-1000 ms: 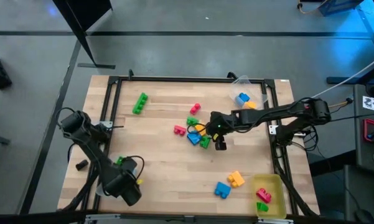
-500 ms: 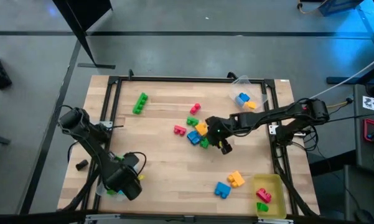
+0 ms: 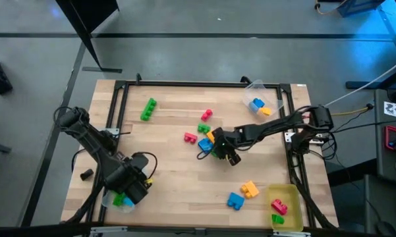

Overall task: Sort blocks by size
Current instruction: Put the bottom 2 stud green game piece into the yellow transparent bin

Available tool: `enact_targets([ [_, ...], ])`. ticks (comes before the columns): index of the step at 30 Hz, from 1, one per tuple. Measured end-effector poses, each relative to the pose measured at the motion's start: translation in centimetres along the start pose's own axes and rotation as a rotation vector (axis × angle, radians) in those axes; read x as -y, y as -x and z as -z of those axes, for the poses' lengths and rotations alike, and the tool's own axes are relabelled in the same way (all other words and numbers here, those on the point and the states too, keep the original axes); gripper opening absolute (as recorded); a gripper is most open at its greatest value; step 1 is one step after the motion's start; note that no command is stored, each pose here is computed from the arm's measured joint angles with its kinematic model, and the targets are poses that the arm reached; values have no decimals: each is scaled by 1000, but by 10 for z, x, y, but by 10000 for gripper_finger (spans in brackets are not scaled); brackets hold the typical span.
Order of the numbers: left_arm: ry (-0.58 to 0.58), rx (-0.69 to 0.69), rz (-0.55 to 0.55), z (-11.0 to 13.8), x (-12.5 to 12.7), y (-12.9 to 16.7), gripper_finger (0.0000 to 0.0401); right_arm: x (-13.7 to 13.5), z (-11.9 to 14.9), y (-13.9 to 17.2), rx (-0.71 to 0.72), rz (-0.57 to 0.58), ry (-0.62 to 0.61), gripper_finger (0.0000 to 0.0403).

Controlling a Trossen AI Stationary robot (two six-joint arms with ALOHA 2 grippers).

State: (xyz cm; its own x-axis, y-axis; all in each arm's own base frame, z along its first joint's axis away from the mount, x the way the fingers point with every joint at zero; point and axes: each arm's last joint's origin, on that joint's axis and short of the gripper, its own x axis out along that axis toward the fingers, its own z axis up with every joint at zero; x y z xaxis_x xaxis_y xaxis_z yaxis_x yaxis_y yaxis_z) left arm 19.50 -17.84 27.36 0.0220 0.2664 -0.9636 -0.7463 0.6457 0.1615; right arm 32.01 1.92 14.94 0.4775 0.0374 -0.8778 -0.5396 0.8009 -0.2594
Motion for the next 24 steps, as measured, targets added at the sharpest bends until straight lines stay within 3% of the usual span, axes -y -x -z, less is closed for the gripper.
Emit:
enact_targets([
  [11,-19,20,-8,-11,0,-2,214,-7,6,-5,-36,-120,-121,217],
  [19,-68,35,-25,-28,-1,-6,214,-7,5,-4,-30,-137,-239,131],
  [24,-118,45,-42,-42,-2,-9,214,-4,-2,0,-21,-186,-348,100],
])
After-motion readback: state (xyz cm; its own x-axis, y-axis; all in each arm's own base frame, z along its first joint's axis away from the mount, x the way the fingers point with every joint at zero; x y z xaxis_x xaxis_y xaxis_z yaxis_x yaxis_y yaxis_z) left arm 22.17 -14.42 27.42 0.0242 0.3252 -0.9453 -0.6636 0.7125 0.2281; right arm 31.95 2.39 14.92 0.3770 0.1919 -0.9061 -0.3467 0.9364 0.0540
